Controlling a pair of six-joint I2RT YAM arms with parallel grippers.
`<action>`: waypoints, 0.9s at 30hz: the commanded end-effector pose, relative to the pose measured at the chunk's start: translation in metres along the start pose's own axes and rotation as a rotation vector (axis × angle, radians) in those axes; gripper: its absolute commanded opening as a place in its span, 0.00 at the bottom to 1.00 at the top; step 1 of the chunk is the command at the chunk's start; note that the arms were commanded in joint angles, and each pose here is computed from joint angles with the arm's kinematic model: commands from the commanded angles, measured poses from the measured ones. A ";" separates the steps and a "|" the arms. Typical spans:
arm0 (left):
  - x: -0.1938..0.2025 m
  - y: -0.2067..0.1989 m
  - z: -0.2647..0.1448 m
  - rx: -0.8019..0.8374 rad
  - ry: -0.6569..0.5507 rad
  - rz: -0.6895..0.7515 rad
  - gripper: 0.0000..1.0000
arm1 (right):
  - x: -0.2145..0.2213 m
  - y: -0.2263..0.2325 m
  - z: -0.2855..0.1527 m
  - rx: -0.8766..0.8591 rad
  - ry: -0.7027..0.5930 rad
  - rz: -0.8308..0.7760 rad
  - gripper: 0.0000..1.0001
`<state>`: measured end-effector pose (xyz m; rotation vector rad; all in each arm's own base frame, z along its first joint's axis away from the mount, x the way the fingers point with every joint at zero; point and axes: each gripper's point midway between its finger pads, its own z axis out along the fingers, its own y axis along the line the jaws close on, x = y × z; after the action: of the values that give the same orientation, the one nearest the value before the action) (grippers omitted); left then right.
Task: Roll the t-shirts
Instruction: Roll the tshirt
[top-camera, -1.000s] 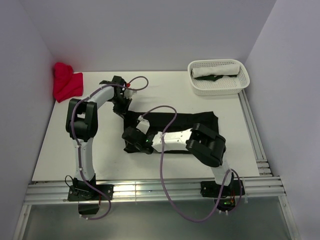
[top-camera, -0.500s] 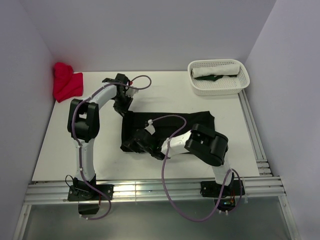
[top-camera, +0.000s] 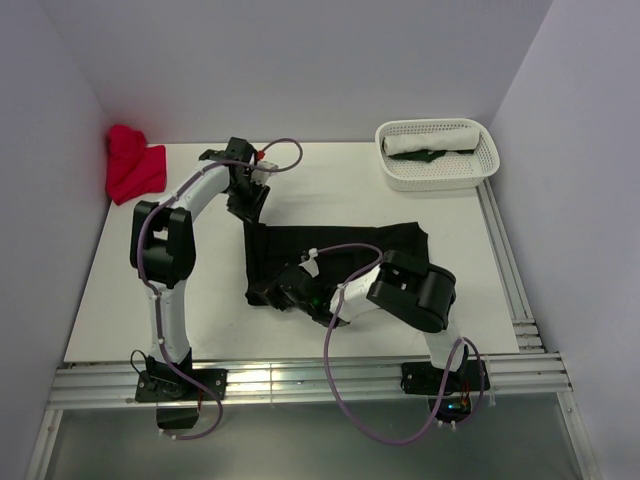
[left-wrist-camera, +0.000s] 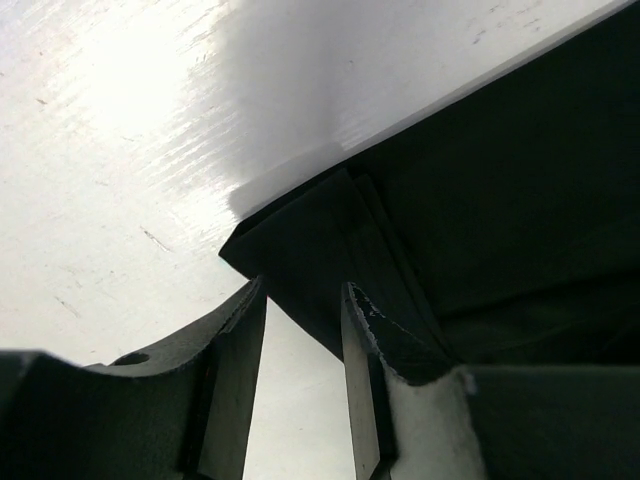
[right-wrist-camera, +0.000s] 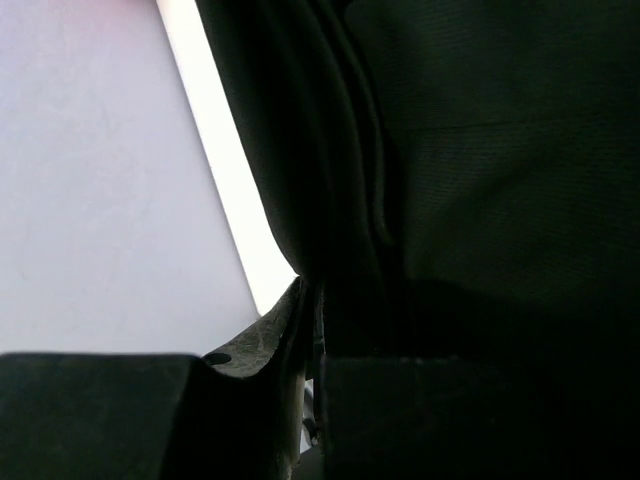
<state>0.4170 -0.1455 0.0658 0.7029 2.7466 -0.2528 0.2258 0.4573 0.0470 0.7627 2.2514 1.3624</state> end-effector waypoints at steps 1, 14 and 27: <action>-0.027 -0.011 -0.036 0.034 -0.113 0.024 0.42 | -0.004 0.011 -0.002 -0.062 -0.030 0.066 0.04; 0.007 0.014 -0.050 0.172 -0.169 -0.138 0.63 | -0.006 0.000 0.001 -0.048 -0.040 0.092 0.04; 0.039 -0.001 0.012 0.329 -0.066 -0.317 0.68 | -0.009 -0.007 0.001 -0.030 -0.055 0.084 0.03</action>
<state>0.3810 -0.1195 0.0466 0.3665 2.7985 -0.7001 0.2284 0.4532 0.0410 0.8604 2.2099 1.4031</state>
